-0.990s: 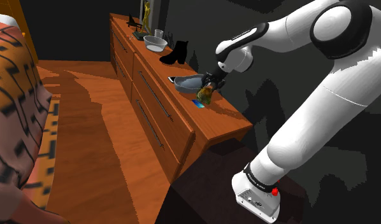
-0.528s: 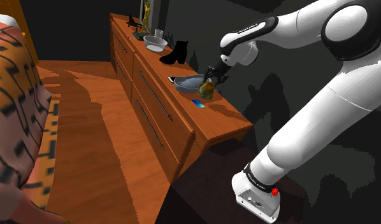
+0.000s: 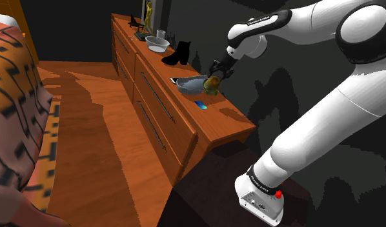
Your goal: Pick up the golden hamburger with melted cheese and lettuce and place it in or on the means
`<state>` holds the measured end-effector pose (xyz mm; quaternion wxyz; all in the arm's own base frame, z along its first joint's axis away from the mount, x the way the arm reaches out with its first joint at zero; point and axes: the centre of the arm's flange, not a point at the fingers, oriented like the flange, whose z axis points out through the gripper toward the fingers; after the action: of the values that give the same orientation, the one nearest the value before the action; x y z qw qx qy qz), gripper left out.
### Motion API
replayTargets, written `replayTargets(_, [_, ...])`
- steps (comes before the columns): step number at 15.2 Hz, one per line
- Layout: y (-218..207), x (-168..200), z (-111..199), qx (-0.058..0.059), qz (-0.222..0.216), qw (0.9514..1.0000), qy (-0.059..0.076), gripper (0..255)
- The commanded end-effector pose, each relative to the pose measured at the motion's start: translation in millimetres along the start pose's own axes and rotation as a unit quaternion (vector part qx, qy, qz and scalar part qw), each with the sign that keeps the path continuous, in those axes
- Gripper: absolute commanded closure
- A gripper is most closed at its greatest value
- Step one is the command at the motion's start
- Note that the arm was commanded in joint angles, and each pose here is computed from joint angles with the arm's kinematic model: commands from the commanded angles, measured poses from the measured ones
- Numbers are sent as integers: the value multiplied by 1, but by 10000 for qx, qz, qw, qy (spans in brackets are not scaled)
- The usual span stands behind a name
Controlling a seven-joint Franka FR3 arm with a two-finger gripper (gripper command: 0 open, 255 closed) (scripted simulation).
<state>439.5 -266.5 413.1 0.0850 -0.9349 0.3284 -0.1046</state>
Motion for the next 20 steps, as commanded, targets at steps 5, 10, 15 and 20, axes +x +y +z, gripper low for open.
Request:
replayTargets(5, [-7, 4, -31, 0, -1, 10000, 1, 255])
replayTargets(10, [-13, 8, -57, 0, -1, 10000, 1, 255])
replayTargets(15, [-25, 48, -68, 0, -1, 10000, 1, 255])
replayTargets(20, [-42, 111, -70, 0, -1, 10000, 1, 255])
